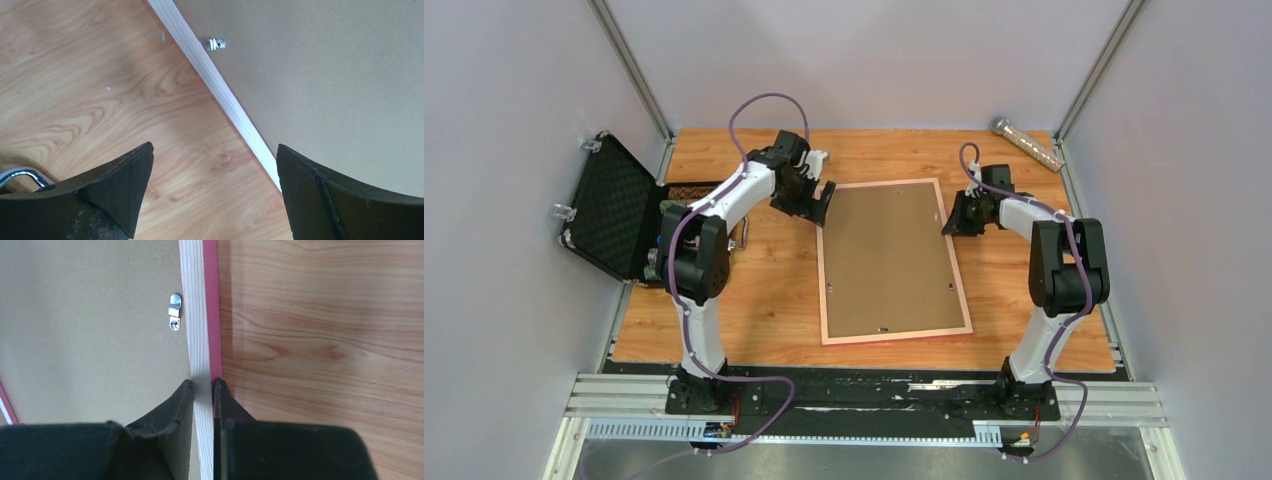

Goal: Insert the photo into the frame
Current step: Install the photo frame at the center of the board.

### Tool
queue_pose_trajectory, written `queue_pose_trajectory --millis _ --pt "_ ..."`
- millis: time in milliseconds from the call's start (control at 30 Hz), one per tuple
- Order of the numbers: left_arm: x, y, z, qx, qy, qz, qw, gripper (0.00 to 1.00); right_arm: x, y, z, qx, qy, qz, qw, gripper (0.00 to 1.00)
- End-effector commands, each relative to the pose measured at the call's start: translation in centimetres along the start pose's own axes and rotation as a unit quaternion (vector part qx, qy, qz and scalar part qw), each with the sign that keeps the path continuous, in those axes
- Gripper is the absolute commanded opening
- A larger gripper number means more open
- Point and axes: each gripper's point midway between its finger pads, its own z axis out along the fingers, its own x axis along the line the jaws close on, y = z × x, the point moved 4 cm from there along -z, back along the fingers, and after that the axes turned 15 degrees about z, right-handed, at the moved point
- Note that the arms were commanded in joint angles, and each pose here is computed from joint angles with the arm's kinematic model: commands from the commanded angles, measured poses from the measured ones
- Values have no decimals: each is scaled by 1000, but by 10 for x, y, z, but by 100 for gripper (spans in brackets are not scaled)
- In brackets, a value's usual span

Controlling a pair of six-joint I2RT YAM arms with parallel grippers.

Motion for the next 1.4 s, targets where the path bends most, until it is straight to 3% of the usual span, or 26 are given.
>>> queue_pose_trajectory --millis 0,567,933,1367 --pt "-12 3 -28 -32 -26 16 999 100 9 12 0 -4 19 54 998 0" --pt "-66 -43 4 25 -90 46 995 100 11 26 -2 -33 39 105 993 0" --pt "-64 -27 -3 3 -83 51 995 100 -13 36 -19 -68 36 140 987 0" --pt "-67 -11 14 7 -112 31 993 99 -19 27 -19 -63 45 135 988 0"
